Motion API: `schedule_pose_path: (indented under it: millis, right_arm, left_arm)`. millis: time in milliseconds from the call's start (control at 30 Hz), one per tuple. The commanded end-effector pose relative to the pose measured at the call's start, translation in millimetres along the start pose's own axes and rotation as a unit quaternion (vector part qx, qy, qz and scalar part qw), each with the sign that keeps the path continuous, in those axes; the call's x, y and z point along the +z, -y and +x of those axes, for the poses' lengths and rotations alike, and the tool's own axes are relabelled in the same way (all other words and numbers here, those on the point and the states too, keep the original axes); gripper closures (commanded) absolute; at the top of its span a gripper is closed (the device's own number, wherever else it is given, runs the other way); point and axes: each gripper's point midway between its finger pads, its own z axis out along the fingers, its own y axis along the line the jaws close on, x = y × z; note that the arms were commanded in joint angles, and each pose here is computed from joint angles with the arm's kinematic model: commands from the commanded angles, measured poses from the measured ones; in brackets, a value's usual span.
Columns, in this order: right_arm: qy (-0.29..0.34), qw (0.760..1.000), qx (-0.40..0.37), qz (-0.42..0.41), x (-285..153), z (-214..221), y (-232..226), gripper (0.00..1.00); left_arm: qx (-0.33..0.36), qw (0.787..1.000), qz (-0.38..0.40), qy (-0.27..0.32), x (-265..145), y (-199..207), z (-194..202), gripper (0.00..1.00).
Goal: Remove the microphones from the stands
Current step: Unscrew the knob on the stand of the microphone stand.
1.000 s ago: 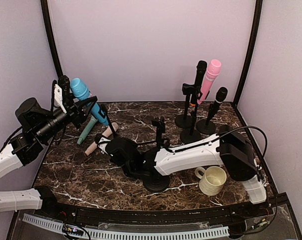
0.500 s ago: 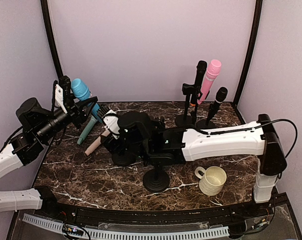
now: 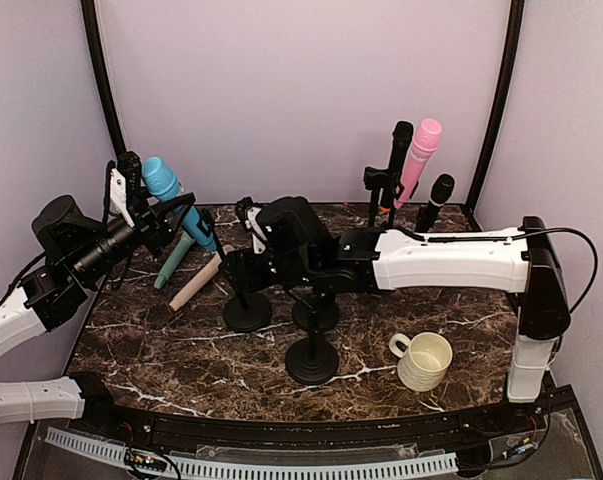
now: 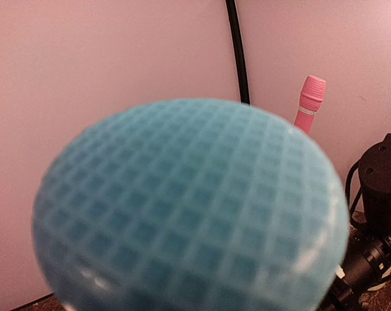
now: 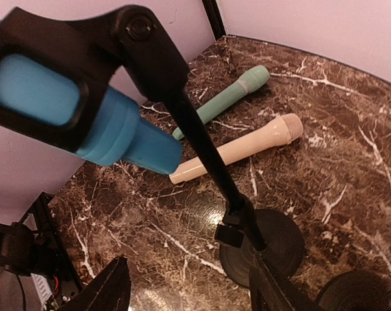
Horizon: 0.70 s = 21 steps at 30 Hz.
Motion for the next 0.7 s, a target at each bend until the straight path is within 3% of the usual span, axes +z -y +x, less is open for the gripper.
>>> schedule_pose_path:
  millis: [0,333,667]
  right_arm:
    - [-0.016,0.992,0.122,0.003,6,6,-2,0.37]
    - [0.007,0.969,0.243,0.034,30,20,14,0.44]
    - [0.017,0.965,0.258,0.052,54,21,27,0.5]
  left_arm:
    - [0.016,1.0,-0.014,0.015,-3,-6,-11,0.9]
    - [0.014,1.0,-0.011,0.014,-3,-5,-10,0.9]
    - [0.014,1.0,-0.012,0.019,-5,-5,-13,0.9]
